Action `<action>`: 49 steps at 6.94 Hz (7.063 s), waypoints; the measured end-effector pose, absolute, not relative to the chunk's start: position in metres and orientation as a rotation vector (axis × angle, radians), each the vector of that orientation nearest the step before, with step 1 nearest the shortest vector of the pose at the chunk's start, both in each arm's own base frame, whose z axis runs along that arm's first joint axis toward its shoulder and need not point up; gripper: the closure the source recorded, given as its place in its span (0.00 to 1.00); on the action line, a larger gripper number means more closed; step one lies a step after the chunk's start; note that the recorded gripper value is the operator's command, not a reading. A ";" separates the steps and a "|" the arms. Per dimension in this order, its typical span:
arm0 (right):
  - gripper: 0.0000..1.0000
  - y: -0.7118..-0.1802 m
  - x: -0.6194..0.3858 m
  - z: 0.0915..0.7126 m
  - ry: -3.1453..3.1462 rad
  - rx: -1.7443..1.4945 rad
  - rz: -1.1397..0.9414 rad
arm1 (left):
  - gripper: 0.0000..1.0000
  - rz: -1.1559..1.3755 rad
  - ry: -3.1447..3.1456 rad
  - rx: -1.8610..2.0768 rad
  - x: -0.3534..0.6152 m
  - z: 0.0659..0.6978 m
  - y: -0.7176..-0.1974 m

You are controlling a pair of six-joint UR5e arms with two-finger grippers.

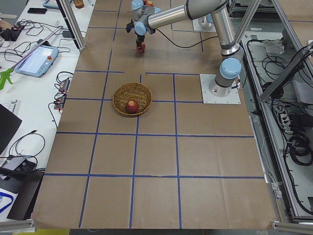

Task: Transfer apple from basket to plate
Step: 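Lower the apple onto the table center and open the left gripper, then raise the left gripper back over the basket while the right gripper reaches toward the apple, then lower the right gripper and close it on the yellow-red apple, then carry the apple with the right gripper over the white plate, then lower the apple onto the plate and open the right gripper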

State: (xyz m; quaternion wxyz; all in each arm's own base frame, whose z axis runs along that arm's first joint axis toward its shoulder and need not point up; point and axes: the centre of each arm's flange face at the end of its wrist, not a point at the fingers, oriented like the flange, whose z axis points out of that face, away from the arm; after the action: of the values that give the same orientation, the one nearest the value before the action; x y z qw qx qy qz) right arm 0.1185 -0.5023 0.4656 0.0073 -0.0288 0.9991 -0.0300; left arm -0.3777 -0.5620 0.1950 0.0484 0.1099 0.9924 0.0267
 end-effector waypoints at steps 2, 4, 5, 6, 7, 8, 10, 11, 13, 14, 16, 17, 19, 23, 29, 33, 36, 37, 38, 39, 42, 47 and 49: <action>0.00 -0.502 0.118 0.466 3.125 -0.090 -0.094 | 0.01 0.091 3.025 0.324 -0.377 0.192 -0.560; 0.00 -0.502 0.118 0.466 3.125 -0.090 -0.094 | 0.01 0.079 3.031 0.285 -0.378 0.195 -0.561; 0.00 -0.502 0.118 0.466 3.124 -0.090 -0.094 | 0.01 0.052 3.037 0.270 -0.378 0.208 -0.563; 0.00 -0.502 0.118 0.466 3.124 -0.090 -0.094 | 0.01 0.009 3.047 0.253 -0.372 0.233 -0.566; 0.00 -0.502 0.118 0.466 3.124 -0.090 -0.094 | 0.01 -0.041 3.056 0.219 -0.352 0.274 -0.569; 0.00 -0.502 0.118 0.466 3.124 -0.090 -0.096 | 0.01 -0.077 3.060 0.196 -0.321 0.317 -0.570; 0.00 -0.503 0.118 0.467 3.124 -0.087 -0.101 | 0.01 -0.127 3.054 0.179 -0.235 0.395 -0.566; 0.00 -0.505 0.119 0.467 3.123 -0.084 -0.104 | 0.01 -0.131 3.050 0.160 -0.193 0.425 -0.559; 0.00 -0.507 0.133 0.464 3.118 -0.089 -0.112 | 0.01 -0.089 3.046 0.126 -0.129 0.469 -0.534; 0.00 -0.512 0.156 0.456 3.115 -0.084 -0.112 | 0.01 -0.072 3.047 0.127 -0.112 0.482 -0.524; 0.00 -0.531 0.231 0.426 3.115 -0.051 -0.113 | 0.01 -0.059 3.051 0.126 -0.102 0.490 -0.516; 0.00 -0.540 0.271 0.401 3.111 -0.037 -0.129 | 0.01 -0.053 3.055 0.121 -0.102 0.490 -0.515; 0.00 -0.551 0.332 0.341 3.111 0.020 -0.163 | 0.01 -0.033 3.060 0.116 -0.104 0.491 -0.512; 0.00 -0.557 0.390 0.238 3.155 0.018 -0.197 | 0.01 -0.010 3.104 0.120 -0.111 0.498 -0.506; 0.62 -0.545 0.388 0.201 3.174 0.008 -0.146 | 0.01 0.006 3.099 0.119 -0.109 0.490 -0.510; 0.62 -0.562 0.345 0.269 3.155 0.083 -0.228 | 0.01 -0.004 3.097 0.119 -0.108 0.491 -0.518; 0.62 -0.573 0.201 0.330 3.201 0.043 -0.187 | 0.01 -0.012 3.095 0.116 -0.107 0.493 -0.520; 0.63 -0.571 0.141 0.336 3.215 -0.013 -0.174 | 0.01 -0.009 3.096 0.115 -0.107 0.492 -0.520; 0.63 -0.570 0.080 0.338 3.225 -0.083 -0.157 | 0.01 -0.003 3.097 0.115 -0.107 0.490 -0.521; 0.63 -0.570 0.020 0.336 3.229 -0.149 -0.134 | 0.01 0.004 3.097 0.116 -0.107 0.488 -0.520; 0.63 -0.556 -0.105 0.314 3.194 -0.278 -0.077 | 0.01 0.005 3.098 0.117 -0.108 0.488 -0.513; 0.48 -0.549 -0.132 0.278 3.178 -0.291 -0.097 | 0.01 -0.022 3.077 0.111 -0.104 0.499 -0.511; 0.00 -0.551 -0.133 0.273 3.175 -0.289 -0.092 | 0.01 -0.025 3.062 0.113 -0.103 0.502 -0.508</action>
State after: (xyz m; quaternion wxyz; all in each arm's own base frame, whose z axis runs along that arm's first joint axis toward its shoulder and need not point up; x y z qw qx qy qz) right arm -0.1335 -0.5510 0.2725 -0.0241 -0.0906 0.9952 -0.0289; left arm -0.1033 -0.5080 0.5020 0.0389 0.0368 0.9985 -0.0083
